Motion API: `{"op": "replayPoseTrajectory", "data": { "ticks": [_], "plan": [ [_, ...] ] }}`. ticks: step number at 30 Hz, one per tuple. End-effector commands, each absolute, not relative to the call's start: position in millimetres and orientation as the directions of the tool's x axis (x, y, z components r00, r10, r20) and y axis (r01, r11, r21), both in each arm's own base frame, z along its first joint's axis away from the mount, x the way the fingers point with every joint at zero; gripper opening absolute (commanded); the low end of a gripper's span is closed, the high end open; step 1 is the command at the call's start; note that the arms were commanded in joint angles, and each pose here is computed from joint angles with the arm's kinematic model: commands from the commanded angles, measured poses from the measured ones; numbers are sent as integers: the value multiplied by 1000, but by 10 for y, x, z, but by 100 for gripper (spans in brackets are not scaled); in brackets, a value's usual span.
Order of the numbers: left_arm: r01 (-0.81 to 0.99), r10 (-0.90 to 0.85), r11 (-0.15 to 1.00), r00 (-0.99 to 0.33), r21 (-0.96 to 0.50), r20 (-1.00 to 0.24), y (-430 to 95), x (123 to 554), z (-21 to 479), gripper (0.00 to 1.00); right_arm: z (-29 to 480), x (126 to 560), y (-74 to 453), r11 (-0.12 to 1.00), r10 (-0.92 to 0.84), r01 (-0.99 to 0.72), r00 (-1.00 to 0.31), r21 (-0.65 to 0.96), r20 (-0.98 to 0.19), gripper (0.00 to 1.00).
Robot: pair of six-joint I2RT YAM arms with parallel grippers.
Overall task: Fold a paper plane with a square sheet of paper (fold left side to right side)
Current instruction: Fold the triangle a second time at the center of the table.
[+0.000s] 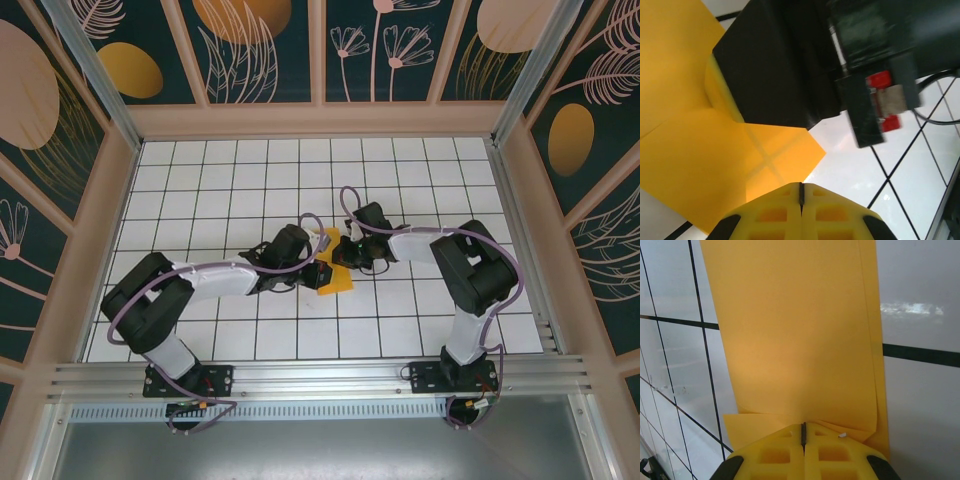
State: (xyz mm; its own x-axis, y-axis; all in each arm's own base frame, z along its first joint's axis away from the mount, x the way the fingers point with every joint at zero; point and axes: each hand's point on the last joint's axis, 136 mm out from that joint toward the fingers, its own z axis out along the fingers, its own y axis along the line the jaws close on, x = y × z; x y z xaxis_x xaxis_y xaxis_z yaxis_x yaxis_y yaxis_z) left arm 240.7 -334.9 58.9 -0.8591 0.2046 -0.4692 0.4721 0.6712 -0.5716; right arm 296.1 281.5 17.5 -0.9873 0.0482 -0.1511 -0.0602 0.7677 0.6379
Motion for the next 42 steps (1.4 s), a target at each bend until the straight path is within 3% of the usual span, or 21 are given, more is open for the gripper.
{"op": "replayPoseTrajectory", "data": {
  "ticks": [1,21,33,42],
  "plan": [
    [472,242,685,-866,-555,-437,-3350,2377,424,6,-73,2808,2639,824,45,-8,-996,566,-80,2],
    [388,272,759,-918,-523,-288,-2925,1970,-153,4,-105,2791,2590,838,49,-2,-996,546,-79,2],
    [381,241,746,-919,-546,-312,-2848,1892,3,4,-102,2780,2594,836,44,-6,-996,549,-77,2],
    [475,213,699,-852,-535,-478,-3078,2225,639,5,-96,2778,2593,836,45,-4,-996,549,-76,2]
  ]
}}
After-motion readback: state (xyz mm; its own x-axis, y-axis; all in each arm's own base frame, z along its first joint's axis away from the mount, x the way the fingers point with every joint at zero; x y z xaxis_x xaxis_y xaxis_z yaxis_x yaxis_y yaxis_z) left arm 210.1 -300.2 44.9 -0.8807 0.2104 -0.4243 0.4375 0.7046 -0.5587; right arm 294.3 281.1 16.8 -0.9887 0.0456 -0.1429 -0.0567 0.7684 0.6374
